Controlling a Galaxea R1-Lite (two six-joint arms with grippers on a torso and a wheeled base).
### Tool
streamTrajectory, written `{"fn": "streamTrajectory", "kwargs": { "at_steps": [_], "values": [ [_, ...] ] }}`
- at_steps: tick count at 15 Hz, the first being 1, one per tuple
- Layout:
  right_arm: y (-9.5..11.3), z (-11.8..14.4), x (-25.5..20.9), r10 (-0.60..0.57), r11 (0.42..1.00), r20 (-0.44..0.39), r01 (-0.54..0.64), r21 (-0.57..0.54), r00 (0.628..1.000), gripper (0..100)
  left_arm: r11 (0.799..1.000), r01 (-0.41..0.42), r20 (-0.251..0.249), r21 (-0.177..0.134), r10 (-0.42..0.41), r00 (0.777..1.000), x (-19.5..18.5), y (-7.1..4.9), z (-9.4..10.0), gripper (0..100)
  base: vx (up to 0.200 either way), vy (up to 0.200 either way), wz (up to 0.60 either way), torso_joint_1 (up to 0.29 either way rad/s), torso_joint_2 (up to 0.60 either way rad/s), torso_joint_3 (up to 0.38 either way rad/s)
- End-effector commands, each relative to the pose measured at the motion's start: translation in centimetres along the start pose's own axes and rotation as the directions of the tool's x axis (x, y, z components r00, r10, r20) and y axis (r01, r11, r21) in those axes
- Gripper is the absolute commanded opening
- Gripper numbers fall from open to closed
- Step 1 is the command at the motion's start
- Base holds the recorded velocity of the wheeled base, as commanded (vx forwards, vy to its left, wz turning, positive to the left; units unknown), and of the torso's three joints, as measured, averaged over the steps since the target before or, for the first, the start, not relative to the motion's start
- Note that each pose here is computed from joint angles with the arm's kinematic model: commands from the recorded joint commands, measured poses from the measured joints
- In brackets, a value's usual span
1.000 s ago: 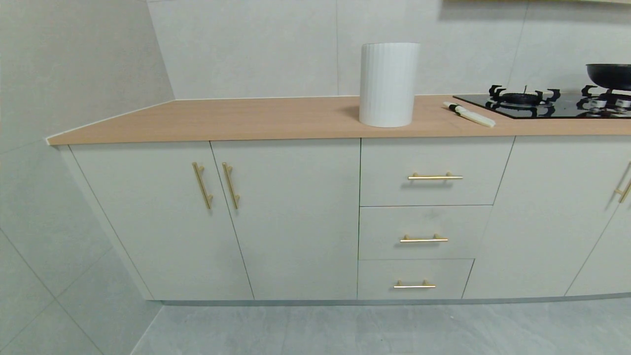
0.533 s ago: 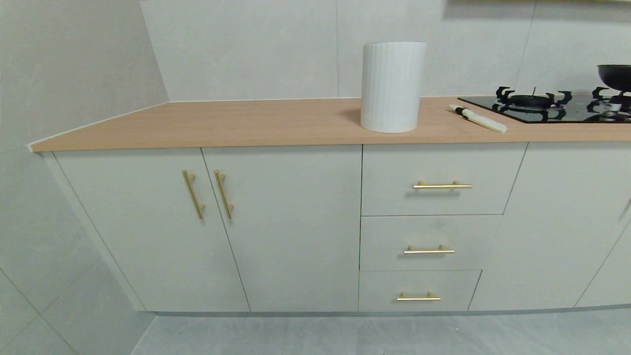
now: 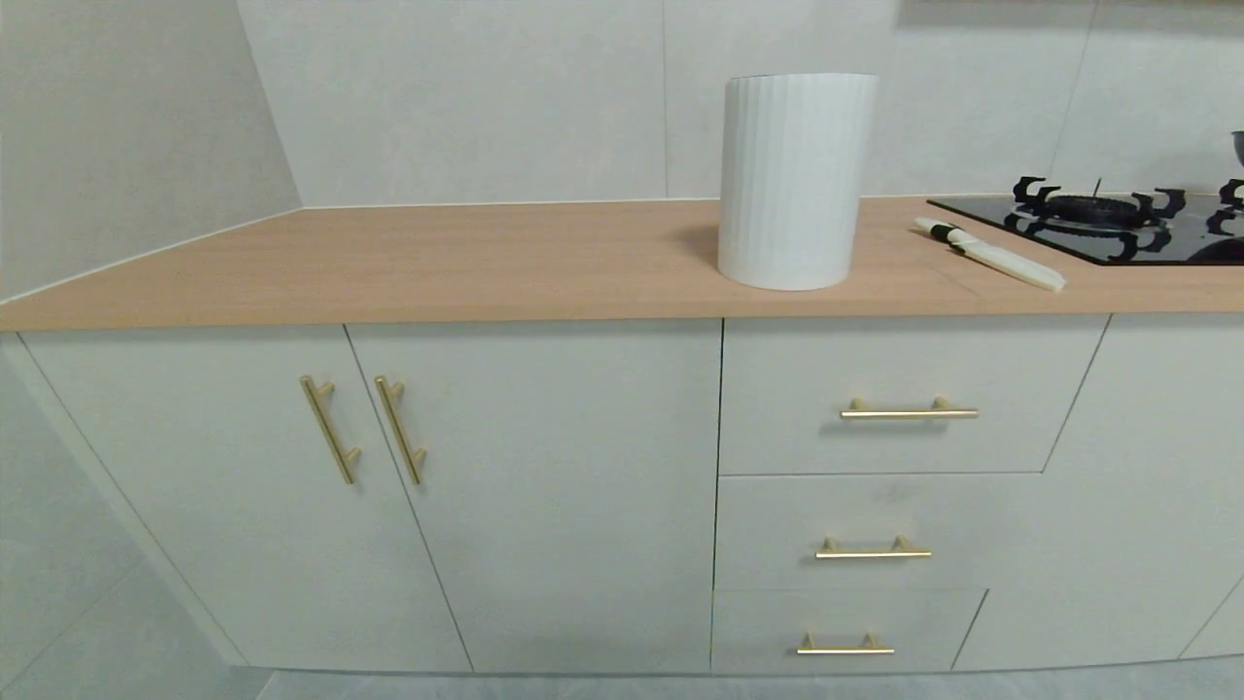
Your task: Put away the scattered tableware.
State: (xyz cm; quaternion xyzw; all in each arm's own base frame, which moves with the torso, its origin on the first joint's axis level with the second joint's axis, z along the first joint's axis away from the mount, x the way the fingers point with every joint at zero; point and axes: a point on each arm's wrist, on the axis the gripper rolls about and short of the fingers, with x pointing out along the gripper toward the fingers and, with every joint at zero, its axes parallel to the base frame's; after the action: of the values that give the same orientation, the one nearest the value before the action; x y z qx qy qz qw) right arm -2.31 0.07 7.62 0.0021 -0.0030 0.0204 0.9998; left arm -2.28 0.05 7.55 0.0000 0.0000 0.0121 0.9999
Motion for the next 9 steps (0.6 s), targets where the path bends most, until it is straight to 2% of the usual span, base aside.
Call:
{"fn": "streamTrajectory", "kwargs": {
  "at_steps": [1, 9],
  "values": [
    [0.00, 0.00, 0.01, 0.001, 1.000, -0.002, -0.001, 0.000, 1.000, 100, 1.000, 0.000, 0.000, 0.000, 0.000, 1.000, 0.00, 0.00, 0.00, 100, 0.200, 0.000, 0.00, -0.002, 0.00, 0.002],
    [0.00, 0.00, 0.01, 0.001, 1.000, -0.002, -0.001, 0.000, 1.000, 100, 1.000, 0.000, 0.000, 0.000, 0.000, 1.000, 0.00, 0.00, 0.00, 100, 0.200, 0.000, 0.00, 0.005, 0.00, 0.004]
  ]
}}
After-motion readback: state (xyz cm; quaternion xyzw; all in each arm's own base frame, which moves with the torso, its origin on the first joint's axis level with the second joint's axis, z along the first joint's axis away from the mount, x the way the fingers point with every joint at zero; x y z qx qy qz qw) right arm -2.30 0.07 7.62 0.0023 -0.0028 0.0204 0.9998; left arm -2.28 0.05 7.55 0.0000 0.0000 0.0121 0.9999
